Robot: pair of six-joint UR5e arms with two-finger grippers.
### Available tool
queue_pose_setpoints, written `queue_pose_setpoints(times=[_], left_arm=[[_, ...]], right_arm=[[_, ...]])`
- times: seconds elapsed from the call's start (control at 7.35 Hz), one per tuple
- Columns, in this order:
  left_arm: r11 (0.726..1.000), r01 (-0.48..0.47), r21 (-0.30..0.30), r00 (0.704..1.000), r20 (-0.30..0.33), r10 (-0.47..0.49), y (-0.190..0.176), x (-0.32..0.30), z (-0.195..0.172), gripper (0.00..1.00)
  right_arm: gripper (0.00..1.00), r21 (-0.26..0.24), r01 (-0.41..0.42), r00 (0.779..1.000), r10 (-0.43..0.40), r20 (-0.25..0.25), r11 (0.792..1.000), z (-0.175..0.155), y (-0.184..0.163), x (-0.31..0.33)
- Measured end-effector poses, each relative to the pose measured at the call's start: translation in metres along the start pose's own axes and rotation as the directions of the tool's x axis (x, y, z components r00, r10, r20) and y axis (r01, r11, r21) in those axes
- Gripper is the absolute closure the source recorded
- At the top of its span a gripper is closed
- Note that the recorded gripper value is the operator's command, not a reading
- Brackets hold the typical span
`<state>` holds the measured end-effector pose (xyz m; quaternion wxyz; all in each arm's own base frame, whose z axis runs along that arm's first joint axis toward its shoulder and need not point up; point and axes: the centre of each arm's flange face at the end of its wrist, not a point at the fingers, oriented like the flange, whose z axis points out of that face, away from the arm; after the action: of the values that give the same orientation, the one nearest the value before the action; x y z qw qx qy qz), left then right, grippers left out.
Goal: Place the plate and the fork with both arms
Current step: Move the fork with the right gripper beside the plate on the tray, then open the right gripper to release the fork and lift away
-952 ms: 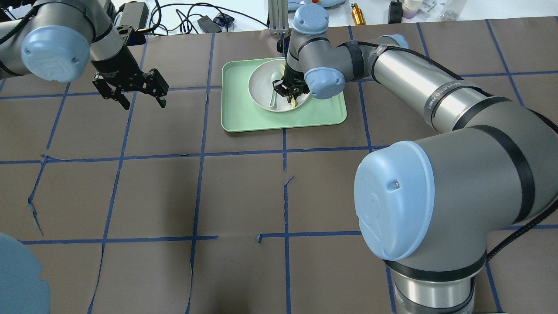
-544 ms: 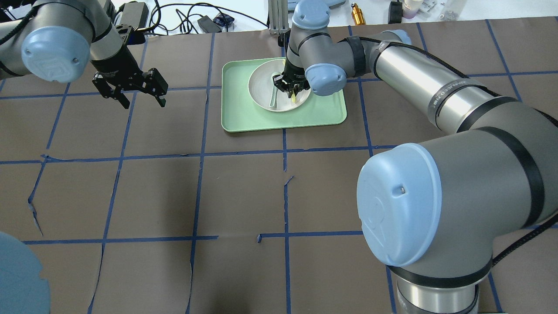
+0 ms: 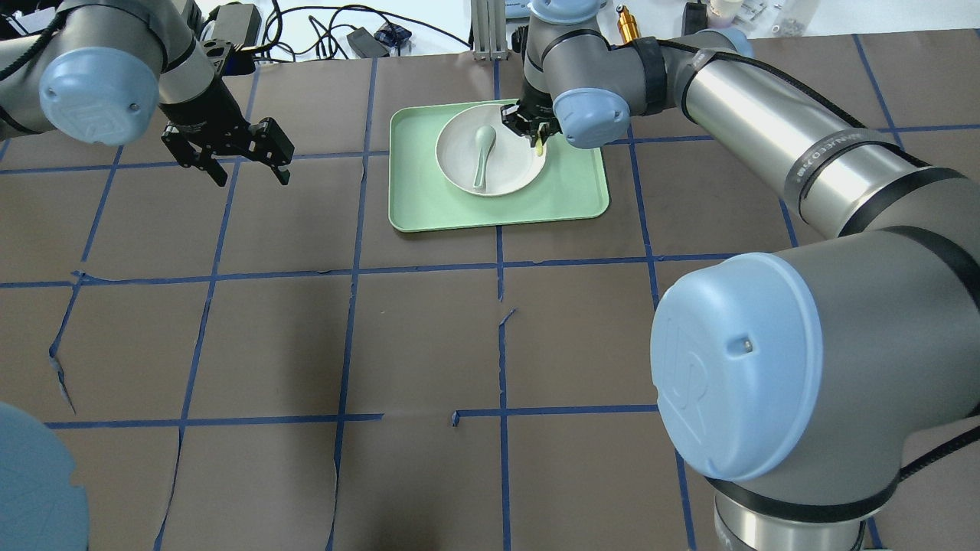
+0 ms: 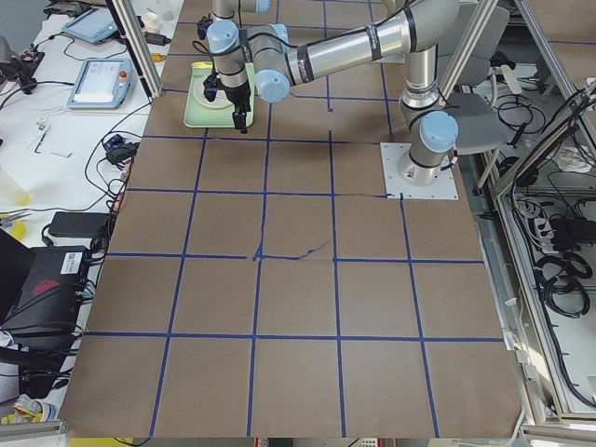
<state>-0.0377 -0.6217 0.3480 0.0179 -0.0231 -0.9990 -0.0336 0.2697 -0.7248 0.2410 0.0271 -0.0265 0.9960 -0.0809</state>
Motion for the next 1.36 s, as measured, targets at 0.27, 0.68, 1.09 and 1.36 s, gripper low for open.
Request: queue_pose_setpoints(times=[0.27, 0.68, 1.09, 1.36], left_arm=[[1.0, 0.005, 0.0, 1.0, 0.0, -0.005, 0.0, 0.0, 0.001, 0.0], [1.0, 0.013, -0.003, 1.0, -0.004, -0.013, 0.0, 0.0, 0.003, 0.0], [1.0, 0.014, -0.002, 1.0, -0.001, -0.014, 0.0, 0.001, 0.002, 0.0], [1.0, 0.012, 0.004, 1.0, 0.005, -0.012, 0.003, 0.006, -0.006, 0.0]], right_arm=[[1.0, -0.074, 0.018, 1.0, -0.017, 0.024, 0.997, 0.015, -0.003, 0.04], [0.07, -0.14, 0.043, 0.997, -0.033, 0.07, 0.989, 0.036, 0.01, 0.048], [0.0, -0.137, 0.04, 0.998, -0.033, 0.055, 0.99, 0.026, 0.013, 0.05], [0.0, -0.138, 0.044, 0.999, -0.041, 0.028, 0.989, -0.016, 0.018, 0.053]])
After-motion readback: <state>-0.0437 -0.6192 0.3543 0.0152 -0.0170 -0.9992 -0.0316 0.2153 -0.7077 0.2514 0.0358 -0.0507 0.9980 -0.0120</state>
